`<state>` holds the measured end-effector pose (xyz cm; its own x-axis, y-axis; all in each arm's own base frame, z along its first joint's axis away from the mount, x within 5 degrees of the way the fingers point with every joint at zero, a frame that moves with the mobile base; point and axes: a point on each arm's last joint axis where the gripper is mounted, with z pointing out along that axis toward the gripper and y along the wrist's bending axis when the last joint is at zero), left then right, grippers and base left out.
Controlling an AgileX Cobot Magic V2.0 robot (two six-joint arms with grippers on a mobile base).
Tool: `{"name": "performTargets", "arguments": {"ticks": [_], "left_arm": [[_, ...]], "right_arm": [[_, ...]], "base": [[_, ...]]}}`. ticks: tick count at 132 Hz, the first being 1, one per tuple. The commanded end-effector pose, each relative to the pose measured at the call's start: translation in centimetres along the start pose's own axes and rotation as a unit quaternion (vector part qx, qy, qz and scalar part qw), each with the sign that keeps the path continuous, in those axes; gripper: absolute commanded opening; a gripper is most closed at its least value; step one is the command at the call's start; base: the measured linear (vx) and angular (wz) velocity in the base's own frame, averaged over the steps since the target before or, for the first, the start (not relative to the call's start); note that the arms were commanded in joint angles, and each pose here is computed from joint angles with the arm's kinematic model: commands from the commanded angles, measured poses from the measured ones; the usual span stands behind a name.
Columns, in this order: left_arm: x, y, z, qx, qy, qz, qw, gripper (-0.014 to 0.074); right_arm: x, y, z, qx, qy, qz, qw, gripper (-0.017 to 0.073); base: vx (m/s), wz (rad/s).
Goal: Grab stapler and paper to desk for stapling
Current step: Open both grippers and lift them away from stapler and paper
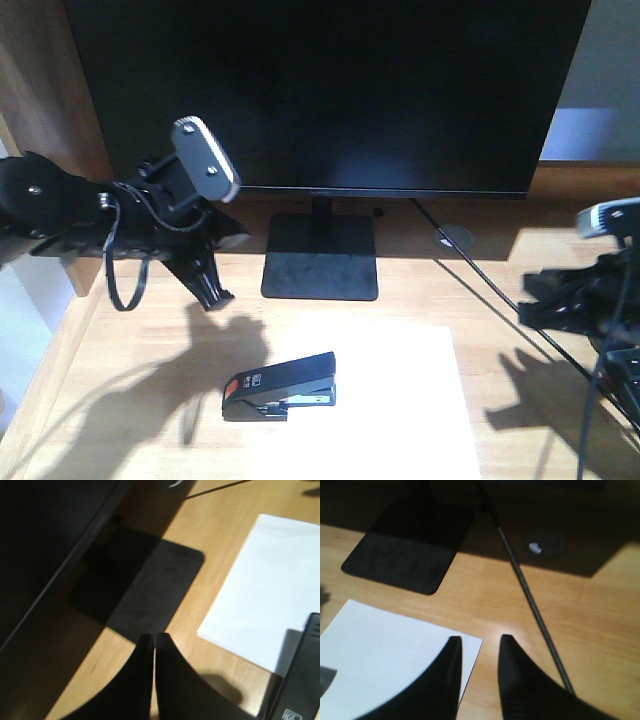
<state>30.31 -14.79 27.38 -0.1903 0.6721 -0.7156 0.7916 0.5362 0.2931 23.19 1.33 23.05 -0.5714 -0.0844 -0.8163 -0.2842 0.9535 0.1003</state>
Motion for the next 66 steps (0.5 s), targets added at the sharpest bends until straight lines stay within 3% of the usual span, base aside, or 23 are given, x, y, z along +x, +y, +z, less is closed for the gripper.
{"name": "performTargets", "arguments": {"ticks": [1,7,15,16,17,18,19,41,66], "left_arm": [[-1.4,1.0,-2.7,-0.065,-0.019,-0.037,0.997,-0.0006],[-1.3,1.2,-3.3,-0.081,-0.009,-0.043,0.996,-0.0006],[-1.2,1.5,-4.0,-0.103,0.003,-0.075,0.992,-0.0006],[-1.1,1.6,-4.0,-0.106,0.005,-0.066,0.992,-0.0006],[-1.1,1.6,-4.1,-0.108,0.006,-0.079,0.991,-0.0006],[-1.1,1.6,-4.2,-0.110,0.009,-0.070,0.991,-0.0006],[-1.0,1.7,-4.3,-0.115,0.012,-0.085,0.990,-0.0006],[-1.0,2.3,-6.6,-0.177,0.021,-0.125,0.976,-0.0006],[-1.4,1.2,-10.2,-0.209,-0.081,-0.116,0.968,-0.0006]], "right_arm": [[-1.7,0.2,-2.1,0.028,-0.050,-0.026,0.998,-0.0017],[-2.1,0.4,-3.0,0.035,-0.068,-0.032,0.997,-0.0013],[-2.5,0.6,-3.9,0.041,-0.088,-0.038,0.995,-0.0008],[-2.5,0.6,-3.9,0.041,-0.088,-0.038,0.995,-0.0008],[-2.6,0.7,-4.1,0.043,-0.093,-0.039,0.994,-0.0008],[-2.6,0.7,-4.2,0.043,-0.095,-0.040,0.994,-0.0008],[-2.7,0.7,-4.4,0.044,-0.097,-0.040,0.994,-0.0007],[-3.4,1.6,-6.9,0.051,-0.148,-0.050,0.986,-0.0007],[-3.9,2.6,-10.2,0.058,-0.209,-0.037,0.975,-0.0006]], "base": [[0.00,0.00],[0.00,0.00],[0.00,0.00],[0.00,0.00],[0.00,0.00],[0.00,0.00],[0.00,0.00],[0.00,0.00],[0.00,0.00]]}}
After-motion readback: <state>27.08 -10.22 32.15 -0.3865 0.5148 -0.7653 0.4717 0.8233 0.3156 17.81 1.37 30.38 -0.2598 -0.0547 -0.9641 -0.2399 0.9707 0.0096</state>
